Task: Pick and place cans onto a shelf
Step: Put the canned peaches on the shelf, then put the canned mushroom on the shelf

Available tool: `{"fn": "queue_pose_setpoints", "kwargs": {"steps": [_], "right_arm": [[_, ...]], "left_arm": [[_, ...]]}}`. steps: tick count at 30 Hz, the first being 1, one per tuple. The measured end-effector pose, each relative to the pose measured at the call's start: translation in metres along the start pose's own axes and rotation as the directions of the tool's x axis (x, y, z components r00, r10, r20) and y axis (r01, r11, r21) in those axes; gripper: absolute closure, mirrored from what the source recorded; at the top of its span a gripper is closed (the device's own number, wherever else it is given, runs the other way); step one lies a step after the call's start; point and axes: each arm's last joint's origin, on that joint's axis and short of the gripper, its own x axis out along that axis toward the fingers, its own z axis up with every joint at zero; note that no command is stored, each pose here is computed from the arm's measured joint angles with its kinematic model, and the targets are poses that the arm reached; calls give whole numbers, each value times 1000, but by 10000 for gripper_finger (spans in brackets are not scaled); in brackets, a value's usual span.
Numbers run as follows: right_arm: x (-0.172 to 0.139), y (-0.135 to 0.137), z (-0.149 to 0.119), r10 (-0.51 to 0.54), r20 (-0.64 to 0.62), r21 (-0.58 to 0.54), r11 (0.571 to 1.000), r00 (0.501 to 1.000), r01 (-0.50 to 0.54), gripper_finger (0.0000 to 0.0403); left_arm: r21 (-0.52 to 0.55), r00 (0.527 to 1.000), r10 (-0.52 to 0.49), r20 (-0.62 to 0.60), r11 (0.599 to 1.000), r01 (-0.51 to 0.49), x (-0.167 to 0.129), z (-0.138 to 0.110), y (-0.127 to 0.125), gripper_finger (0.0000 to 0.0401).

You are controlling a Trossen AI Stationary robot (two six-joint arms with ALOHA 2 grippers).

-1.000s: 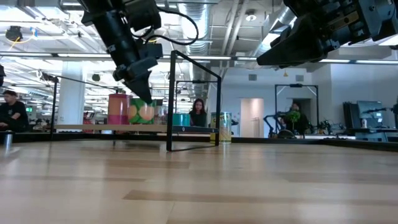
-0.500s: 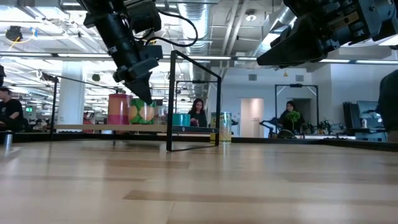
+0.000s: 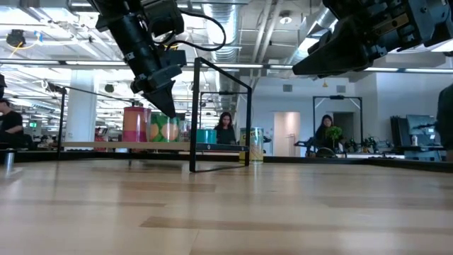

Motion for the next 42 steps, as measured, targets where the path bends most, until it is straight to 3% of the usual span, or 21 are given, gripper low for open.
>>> {"fn": "queue_pose_setpoints", "kwargs": {"steps": [26,42], "right_arm": [[0,0,0,2,-4,-1,1000,1000,-2,391],[0,0,0,2,-2,-1,1000,1000,-2,391]], "left_arm": [[26,998,57,-35,998,-56,3,-4,1,351],[62,999,35,-25,997,-34,-9,6,-5,328]]}}
